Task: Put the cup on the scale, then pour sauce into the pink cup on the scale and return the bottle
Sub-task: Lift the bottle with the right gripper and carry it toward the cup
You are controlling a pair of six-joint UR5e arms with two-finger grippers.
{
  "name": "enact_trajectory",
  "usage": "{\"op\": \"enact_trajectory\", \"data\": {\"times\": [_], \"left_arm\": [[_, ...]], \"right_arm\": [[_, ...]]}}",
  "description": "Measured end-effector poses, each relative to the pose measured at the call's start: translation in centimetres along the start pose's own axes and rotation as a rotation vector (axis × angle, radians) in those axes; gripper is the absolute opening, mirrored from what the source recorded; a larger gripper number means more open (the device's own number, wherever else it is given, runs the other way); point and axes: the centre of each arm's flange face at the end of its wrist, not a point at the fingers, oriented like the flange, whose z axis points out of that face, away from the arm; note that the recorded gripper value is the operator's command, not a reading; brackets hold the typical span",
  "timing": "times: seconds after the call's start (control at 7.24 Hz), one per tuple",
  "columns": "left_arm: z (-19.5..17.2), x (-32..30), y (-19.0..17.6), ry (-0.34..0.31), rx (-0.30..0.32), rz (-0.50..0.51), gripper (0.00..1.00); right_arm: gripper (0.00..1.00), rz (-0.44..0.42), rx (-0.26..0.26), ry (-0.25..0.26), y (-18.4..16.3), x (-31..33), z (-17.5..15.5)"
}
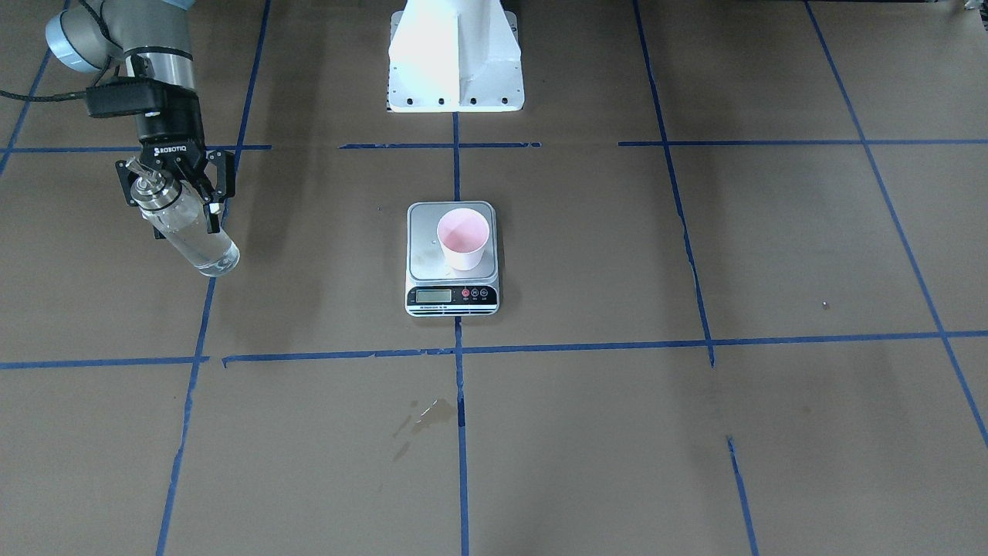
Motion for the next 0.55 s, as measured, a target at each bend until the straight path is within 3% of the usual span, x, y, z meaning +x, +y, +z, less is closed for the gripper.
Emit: {"op": "enact_trajectory", "data": {"times": [0.28, 0.55], "left_arm": [[0.0, 0.0, 0.0, 0.000, -0.001, -0.001, 1.00], [0.0, 0.0, 0.0, 0.000, 0.000, 0.000, 1.00]], "right_arm": [[0.00, -0.054, 0.020, 0.019, -0.3, -0.4, 0.0], [0.00, -0.105, 0.024, 0.002, -0.8, -1.8, 0.1]]}}
